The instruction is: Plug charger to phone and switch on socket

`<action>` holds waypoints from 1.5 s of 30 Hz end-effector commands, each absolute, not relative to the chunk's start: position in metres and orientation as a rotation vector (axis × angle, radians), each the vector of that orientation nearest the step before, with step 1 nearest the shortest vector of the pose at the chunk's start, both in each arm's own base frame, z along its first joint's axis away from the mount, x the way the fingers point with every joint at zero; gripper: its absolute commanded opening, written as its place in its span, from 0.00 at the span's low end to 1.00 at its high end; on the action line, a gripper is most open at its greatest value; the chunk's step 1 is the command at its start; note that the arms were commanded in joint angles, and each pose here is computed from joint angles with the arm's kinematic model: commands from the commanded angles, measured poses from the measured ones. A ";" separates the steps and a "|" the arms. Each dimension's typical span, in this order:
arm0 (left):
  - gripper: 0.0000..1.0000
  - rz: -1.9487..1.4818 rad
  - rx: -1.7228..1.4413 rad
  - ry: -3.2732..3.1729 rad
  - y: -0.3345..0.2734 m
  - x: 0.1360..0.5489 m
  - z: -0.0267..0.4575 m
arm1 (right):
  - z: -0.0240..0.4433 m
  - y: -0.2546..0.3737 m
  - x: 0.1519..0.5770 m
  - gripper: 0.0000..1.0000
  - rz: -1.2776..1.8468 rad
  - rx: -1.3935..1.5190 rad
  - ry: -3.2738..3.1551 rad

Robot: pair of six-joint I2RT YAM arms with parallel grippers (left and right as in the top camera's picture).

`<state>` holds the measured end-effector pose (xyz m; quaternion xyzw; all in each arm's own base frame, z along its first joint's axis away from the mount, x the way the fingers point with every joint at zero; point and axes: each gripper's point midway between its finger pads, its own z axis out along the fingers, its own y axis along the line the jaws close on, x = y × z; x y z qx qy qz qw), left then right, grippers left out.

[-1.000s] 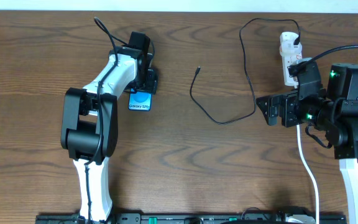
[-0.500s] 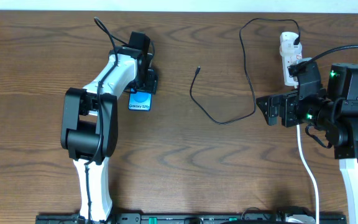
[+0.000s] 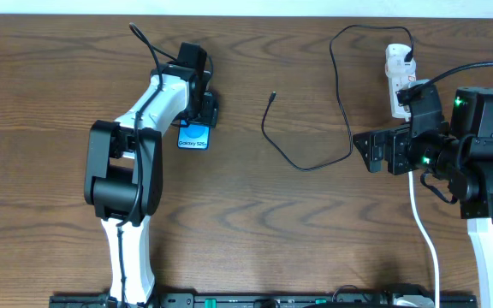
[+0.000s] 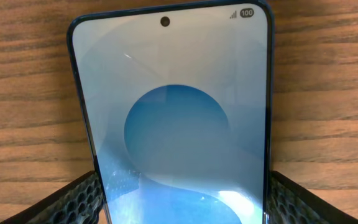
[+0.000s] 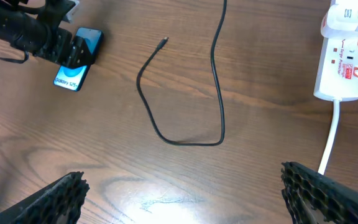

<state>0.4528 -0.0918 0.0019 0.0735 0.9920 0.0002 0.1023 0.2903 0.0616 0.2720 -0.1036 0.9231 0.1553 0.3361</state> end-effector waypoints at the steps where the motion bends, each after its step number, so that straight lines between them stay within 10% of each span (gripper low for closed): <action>1: 0.81 0.025 0.171 2.975 -0.088 0.446 -0.016 | 0.278 0.064 0.291 0.99 0.405 -0.298 2.389; 38: 0.59 0.007 0.121 2.921 -0.088 0.449 0.022 | 0.278 0.064 0.291 0.99 0.405 -0.298 2.388; 45: 0.30 0.002 0.120 2.898 -0.088 0.451 0.032 | 0.278 0.064 0.291 0.99 0.405 -0.298 2.388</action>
